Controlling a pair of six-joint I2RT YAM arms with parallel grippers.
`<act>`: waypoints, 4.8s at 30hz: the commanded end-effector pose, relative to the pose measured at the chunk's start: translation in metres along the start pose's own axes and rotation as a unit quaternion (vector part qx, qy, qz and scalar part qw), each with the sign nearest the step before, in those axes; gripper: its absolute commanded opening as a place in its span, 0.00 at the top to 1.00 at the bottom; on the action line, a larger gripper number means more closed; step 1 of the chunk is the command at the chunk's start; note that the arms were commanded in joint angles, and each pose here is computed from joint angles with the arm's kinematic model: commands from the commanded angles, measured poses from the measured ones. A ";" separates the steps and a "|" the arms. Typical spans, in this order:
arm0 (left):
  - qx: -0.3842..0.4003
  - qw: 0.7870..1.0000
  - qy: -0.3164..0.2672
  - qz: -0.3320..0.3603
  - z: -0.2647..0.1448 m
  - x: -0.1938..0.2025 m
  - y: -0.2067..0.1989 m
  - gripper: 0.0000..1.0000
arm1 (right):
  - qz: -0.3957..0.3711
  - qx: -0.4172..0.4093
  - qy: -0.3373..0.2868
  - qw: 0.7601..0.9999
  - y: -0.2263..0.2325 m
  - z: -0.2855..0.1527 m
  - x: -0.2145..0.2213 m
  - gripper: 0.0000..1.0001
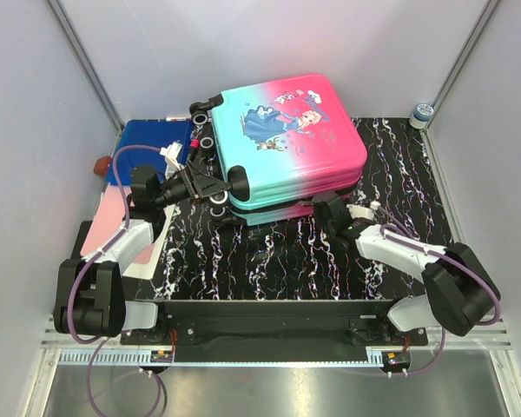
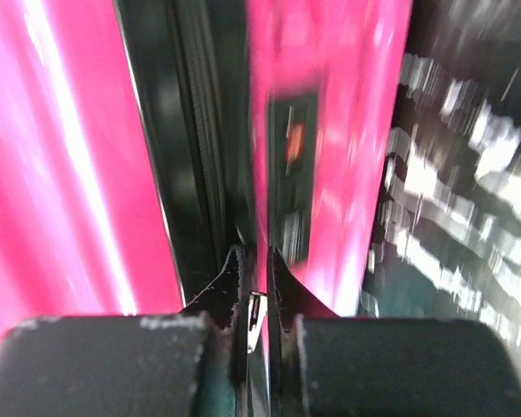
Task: Pack the luggage
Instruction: Zip the luggage at the corner of the board.
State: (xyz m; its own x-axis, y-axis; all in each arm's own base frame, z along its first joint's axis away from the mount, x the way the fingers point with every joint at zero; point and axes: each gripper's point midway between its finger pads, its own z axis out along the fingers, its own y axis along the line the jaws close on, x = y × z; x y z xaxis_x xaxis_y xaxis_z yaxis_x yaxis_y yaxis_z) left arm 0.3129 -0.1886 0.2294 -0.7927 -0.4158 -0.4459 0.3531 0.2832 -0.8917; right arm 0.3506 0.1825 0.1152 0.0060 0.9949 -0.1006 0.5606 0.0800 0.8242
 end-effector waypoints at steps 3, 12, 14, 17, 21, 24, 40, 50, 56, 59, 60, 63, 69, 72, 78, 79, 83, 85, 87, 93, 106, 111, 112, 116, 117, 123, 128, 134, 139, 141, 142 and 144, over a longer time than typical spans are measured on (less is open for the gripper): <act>0.022 0.999 -0.002 0.039 0.009 0.000 -0.017 1.00 | -0.034 -0.047 0.253 0.966 0.033 -0.068 0.124 1.00; 0.026 0.999 0.000 0.044 0.010 0.002 -0.021 1.00 | -0.041 -0.050 0.271 0.961 0.033 -0.076 0.144 1.00; 0.027 0.999 0.000 0.045 0.010 0.003 -0.022 1.00 | -0.044 -0.050 0.278 0.958 0.032 -0.078 0.153 1.00; 0.028 0.999 0.001 0.044 0.010 0.003 -0.022 1.00 | -0.044 -0.052 0.287 0.956 0.034 -0.081 0.162 1.00; 0.030 0.998 -0.002 0.046 0.009 0.003 -0.026 1.00 | -0.047 -0.055 0.296 0.952 0.035 -0.087 0.174 1.00; 0.032 0.998 -0.001 0.045 0.009 0.004 -0.026 1.00 | -0.050 -0.059 0.300 0.951 0.036 -0.091 0.180 1.00; 0.040 0.998 -0.009 0.051 0.006 0.002 -0.037 1.00 | -0.058 -0.069 0.320 0.943 0.031 -0.119 0.224 1.00; 0.040 0.997 -0.043 0.051 -0.002 0.000 -0.046 1.00 | -0.064 -0.088 0.313 0.943 0.033 -0.143 0.241 1.00; 0.043 0.997 -0.044 0.050 -0.003 0.001 -0.047 1.00 | -0.069 -0.103 0.316 0.941 0.034 -0.154 0.257 1.00; 0.046 0.997 -0.042 0.052 -0.003 0.002 -0.049 1.00 | -0.078 -0.107 0.313 0.941 0.036 -0.157 0.258 1.00; 0.047 0.997 -0.041 0.053 -0.003 0.003 -0.050 1.00 | -0.079 -0.108 0.313 0.940 0.035 -0.159 0.257 1.00; 0.050 0.997 -0.036 0.054 -0.002 0.004 -0.052 1.00 | -0.083 -0.110 0.316 0.939 0.032 -0.160 0.257 1.00; 0.047 0.997 -0.032 0.055 -0.001 0.006 -0.053 1.00 | -0.085 -0.098 0.315 0.940 0.013 -0.157 0.242 0.63; 0.038 0.997 -0.029 0.056 0.001 0.007 -0.049 1.00 | -0.105 -0.083 0.300 0.945 0.001 -0.156 0.224 0.44; 0.031 0.997 -0.014 0.065 0.007 0.016 -0.049 1.00 | -0.139 -0.062 0.259 0.954 -0.029 -0.153 0.170 0.35; 0.029 0.997 -0.012 0.068 0.008 0.017 -0.049 1.00 | -0.143 -0.060 0.255 0.954 -0.033 -0.153 0.164 0.35; 0.023 0.996 0.003 0.087 0.017 0.028 -0.057 1.00 | -0.155 -0.083 0.250 0.952 -0.034 -0.162 0.133 0.34; 0.017 0.996 -0.002 0.092 0.020 0.031 -0.059 1.00 | -0.184 -0.120 0.223 0.950 -0.025 -0.166 0.111 0.34; 0.025 0.994 0.003 0.105 0.025 0.041 -0.072 1.00 | -0.224 -0.132 0.196 0.945 -0.019 -0.170 0.093 0.34; 0.037 0.991 -0.024 0.128 0.039 0.050 -0.102 1.00 | -0.361 -0.146 0.083 0.917 0.017 -0.185 0.029 0.31; 0.066 0.990 0.011 0.120 0.102 0.107 -0.129 1.00 | -0.452 -0.150 0.051 0.878 0.031 -0.196 0.004 0.12; 0.073 0.990 0.019 0.120 0.111 0.120 -0.135 1.00 | -0.429 -0.163 0.073 0.885 0.030 -0.206 -0.004 0.15; 0.075 0.990 0.022 0.116 0.111 0.123 -0.133 1.00 | -0.433 -0.163 0.076 0.883 0.030 -0.206 -0.002 0.15; 0.108 0.989 0.018 0.096 0.104 0.123 -0.149 0.94 | -0.459 -0.154 0.094 0.870 0.022 -0.202 0.013 0.10; 0.116 0.989 0.023 0.092 0.102 0.125 -0.152 0.94 | -0.479 -0.156 0.110 0.857 0.017 -0.202 0.020 0.09; 0.172 0.984 0.025 0.041 0.094 0.125 -0.177 0.95 | -0.467 -0.225 0.195 0.833 0.016 -0.219 0.056 0.08; 0.217 0.976 0.017 -0.005 0.085 0.121 -0.194 0.96 | -0.445 -0.259 0.214 0.830 0.015 -0.218 0.073 0.08; 0.250 0.967 0.009 -0.057 0.079 0.117 -0.203 0.96 | -0.450 -0.280 0.211 0.821 0.023 -0.218 0.083 0.08; 0.251 0.965 0.006 -0.075 0.078 0.116 -0.205 0.95 | -0.454 -0.276 0.175 0.829 0.025 -0.209 0.071 0.08; 0.252 0.965 0.003 -0.077 0.076 0.116 -0.206 0.95 | -0.462 -0.273 0.156 0.829 0.025 -0.205 0.066 0.09; 0.251 0.965 0.003 -0.079 0.076 0.116 -0.206 0.94 | -0.466 -0.271 0.150 0.829 0.025 -0.202 0.064 0.09; 0.251 0.965 0.003 -0.080 0.075 0.115 -0.207 0.93 | -0.472 -0.270 0.134 0.828 0.026 -0.200 0.060 0.10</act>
State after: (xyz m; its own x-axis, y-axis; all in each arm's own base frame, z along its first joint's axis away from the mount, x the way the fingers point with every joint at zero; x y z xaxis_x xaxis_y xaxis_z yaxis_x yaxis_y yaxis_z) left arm 0.2130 -0.3684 0.2292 -0.9040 -0.3722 -0.2104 0.1746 0.1278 -0.9763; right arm 0.1868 0.2667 0.2270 -0.5419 0.4053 -0.7362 -0.2501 0.7586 0.6017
